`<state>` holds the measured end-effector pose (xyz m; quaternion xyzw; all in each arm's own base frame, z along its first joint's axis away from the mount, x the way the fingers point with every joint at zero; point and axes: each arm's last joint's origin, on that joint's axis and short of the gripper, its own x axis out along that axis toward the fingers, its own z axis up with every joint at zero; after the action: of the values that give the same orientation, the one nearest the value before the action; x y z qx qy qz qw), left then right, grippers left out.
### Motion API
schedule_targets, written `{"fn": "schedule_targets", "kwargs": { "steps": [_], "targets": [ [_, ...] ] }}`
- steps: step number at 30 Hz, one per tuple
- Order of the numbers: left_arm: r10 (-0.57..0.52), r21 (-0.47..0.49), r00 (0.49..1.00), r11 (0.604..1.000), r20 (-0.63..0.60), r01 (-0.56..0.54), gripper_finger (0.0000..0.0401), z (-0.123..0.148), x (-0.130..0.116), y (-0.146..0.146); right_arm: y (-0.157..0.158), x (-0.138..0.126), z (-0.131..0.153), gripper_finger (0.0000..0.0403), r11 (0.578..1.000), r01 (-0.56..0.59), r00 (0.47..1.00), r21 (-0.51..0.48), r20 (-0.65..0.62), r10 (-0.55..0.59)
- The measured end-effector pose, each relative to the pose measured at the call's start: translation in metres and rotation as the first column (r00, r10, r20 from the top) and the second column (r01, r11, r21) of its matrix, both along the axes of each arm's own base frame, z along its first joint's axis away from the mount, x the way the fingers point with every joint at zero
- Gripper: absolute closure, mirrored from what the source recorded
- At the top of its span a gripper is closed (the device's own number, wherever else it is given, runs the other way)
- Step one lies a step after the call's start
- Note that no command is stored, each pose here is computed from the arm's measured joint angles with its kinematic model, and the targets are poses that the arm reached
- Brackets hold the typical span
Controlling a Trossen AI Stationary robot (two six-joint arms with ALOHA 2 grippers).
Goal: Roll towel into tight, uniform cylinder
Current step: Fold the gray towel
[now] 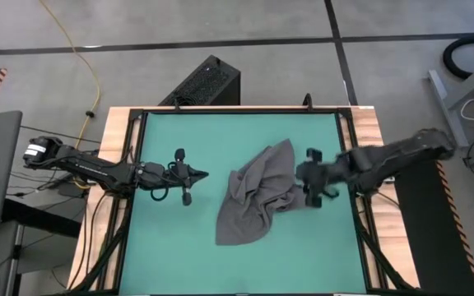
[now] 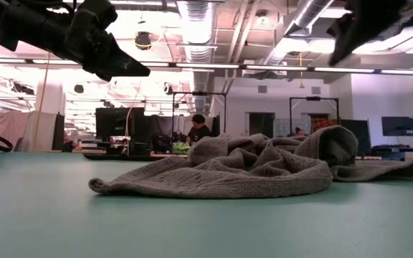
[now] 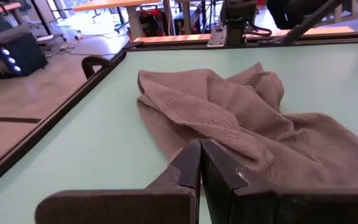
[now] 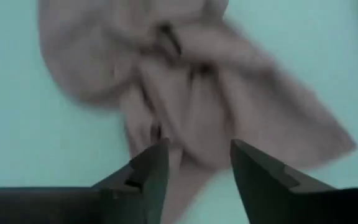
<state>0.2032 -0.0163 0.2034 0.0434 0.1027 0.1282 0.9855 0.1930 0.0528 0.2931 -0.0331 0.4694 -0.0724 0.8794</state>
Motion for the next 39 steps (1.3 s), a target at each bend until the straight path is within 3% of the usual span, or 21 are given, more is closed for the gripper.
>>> {"fn": "schedule_targets", "kwargs": {
  "steps": [4,6,13,20,23,25,27,30,31,34,39],
  "targets": [
    [0.008,0.007,1.0,1.0,-0.002,-0.008,0.0401,0.0,0.0,0.0,0.019,-0.001,-0.028,0.017,0.99,0.098,0.95,-0.097,-0.287,-0.122],
    [0.006,0.006,1.0,1.0,-0.002,-0.006,0.0401,0.0,0.0,0.0,0.025,-0.004,-0.042,0.0165,0.977,0.162,0.912,-0.135,-0.359,-0.201],
    [0.002,0.009,1.0,1.0,-0.004,-0.002,0.0401,0.0,0.0,0.0,0.054,-0.011,-0.091,0.0163,0.986,0.077,0.895,-0.149,-0.425,-0.134],
    [0.002,0.009,1.0,1.0,-0.005,-0.002,0.0401,0.0,0.0,0.0,0.062,-0.016,-0.123,0.0163,0.976,0.011,0.859,-0.218,-0.497,-0.121],
    [0.002,0.008,1.0,1.0,-0.005,-0.002,0.0401,0.0,0.0,0.0,0.063,-0.014,-0.136,0.0166,0.977,0.015,0.867,-0.213,-0.484,-0.118],
    [0.002,0.007,1.0,1.0,-0.004,-0.002,0.0401,0.0,0.0,0.0,0.063,-0.013,-0.144,0.0187,0.974,0.016,0.871,-0.224,-0.475,-0.123],
    [0.002,0.005,1.0,1.0,-0.003,-0.002,0.0401,0.0,0.0,0.0,0.063,-0.011,-0.146,0.0238,0.97,0.01,0.878,-0.241,-0.462,-0.123],
    [0.003,-0.002,1.0,1.0,-0.001,-0.003,0.0401,0.0,0.0,0.0,0.062,-0.005,-0.135,0.0357,0.966,-0.033,0.871,-0.256,-0.482,-0.098],
    [0.005,-0.009,1.0,1.0,0.001,-0.005,0.0401,0.0,0.0,0.0,0.06,-0.002,-0.127,0.0376,0.964,-0.055,0.863,-0.262,-0.498,-0.086],
    [0.006,-0.016,1.0,1.0,0.004,-0.006,0.0401,0.0,0.0,0.0,0.054,0.012,-0.089,0.0381,0.952,-0.083,0.861,-0.294,-0.503,-0.08],
    [0.011,-0.041,1.0,0.999,0.01,-0.011,0.0401,0.0,0.0,0.0,0.039,0.04,-0.001,0.0386,0.93,-0.171,0.884,-0.326,-0.468,-0.002]
  ]
}}
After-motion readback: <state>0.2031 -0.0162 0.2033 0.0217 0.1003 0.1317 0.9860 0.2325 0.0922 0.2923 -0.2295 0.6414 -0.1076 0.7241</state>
